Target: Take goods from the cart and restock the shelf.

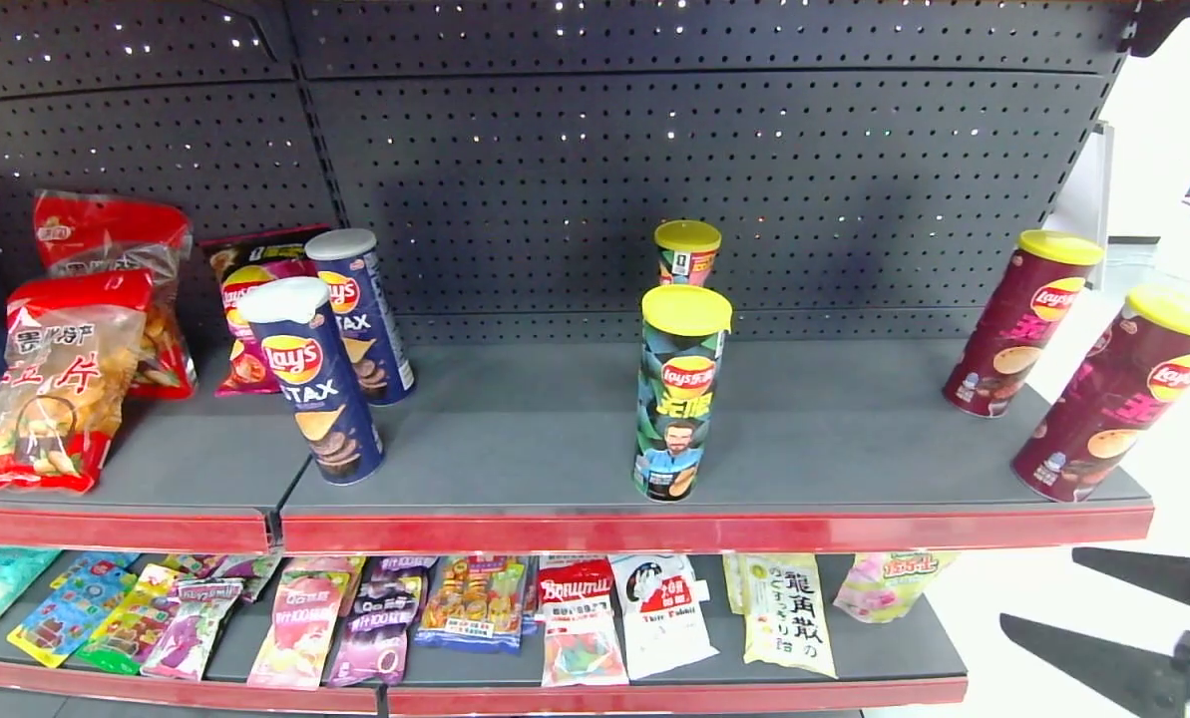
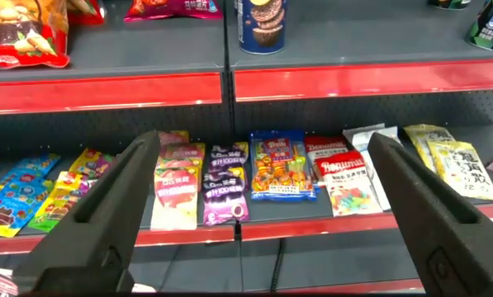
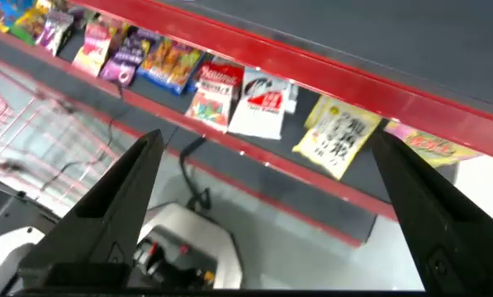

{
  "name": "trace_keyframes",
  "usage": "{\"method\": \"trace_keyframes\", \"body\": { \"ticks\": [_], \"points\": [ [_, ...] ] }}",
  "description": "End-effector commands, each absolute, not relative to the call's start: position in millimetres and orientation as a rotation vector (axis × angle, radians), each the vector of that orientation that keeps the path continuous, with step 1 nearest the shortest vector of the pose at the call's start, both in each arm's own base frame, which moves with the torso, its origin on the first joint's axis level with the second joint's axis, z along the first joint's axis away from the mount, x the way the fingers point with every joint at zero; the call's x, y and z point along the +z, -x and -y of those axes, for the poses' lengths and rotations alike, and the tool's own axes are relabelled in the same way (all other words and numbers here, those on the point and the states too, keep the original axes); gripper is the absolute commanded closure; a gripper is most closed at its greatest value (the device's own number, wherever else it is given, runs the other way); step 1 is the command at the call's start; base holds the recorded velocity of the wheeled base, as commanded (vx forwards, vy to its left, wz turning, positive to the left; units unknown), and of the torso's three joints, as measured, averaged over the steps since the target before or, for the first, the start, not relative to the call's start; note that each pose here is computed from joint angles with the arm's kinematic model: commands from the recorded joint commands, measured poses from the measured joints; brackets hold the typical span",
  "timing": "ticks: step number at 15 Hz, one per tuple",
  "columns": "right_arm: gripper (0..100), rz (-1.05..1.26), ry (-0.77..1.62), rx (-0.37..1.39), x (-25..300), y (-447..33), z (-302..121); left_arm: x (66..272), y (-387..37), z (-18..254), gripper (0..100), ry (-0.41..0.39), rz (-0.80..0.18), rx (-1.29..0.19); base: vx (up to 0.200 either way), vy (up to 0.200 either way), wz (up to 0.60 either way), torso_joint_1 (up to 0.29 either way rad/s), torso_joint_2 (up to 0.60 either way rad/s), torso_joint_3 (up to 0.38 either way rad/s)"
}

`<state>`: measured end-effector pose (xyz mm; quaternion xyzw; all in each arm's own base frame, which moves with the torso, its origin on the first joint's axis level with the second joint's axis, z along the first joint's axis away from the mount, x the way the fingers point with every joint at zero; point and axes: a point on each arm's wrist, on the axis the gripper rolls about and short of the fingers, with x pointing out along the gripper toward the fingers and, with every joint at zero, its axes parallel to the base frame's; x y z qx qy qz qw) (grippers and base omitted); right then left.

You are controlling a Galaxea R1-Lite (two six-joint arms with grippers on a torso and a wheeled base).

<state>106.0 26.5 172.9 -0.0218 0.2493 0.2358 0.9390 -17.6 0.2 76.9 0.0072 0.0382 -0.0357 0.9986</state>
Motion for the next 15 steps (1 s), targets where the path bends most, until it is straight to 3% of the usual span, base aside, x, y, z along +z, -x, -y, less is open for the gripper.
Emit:
{"method": "trace_keyframes", "body": {
  "ticks": [1,8,15],
  "points": [
    [0,-0.618,0.018,0.503,168.5,-151.3,-40.1,76.9,17.2,-0.2,0,-0.015,-0.082,-0.071,0.000,0.000,0.00,0.000,0.00,0.000],
    [0,-0.439,0.040,0.685,163.7,-183.5,-85.9,76.9,17.2,-0.2,0,-0.015,-0.082,-0.071,0.000,0.000,0.00,0.000,0.00,0.000],
    [0,-0.414,0.064,0.720,162.4,-199.1,-96.3,76.9,17.2,-0.2,0,-0.015,-0.082,-0.071,0.000,0.000,0.00,0.000,0.00,0.000]
  ]
}}
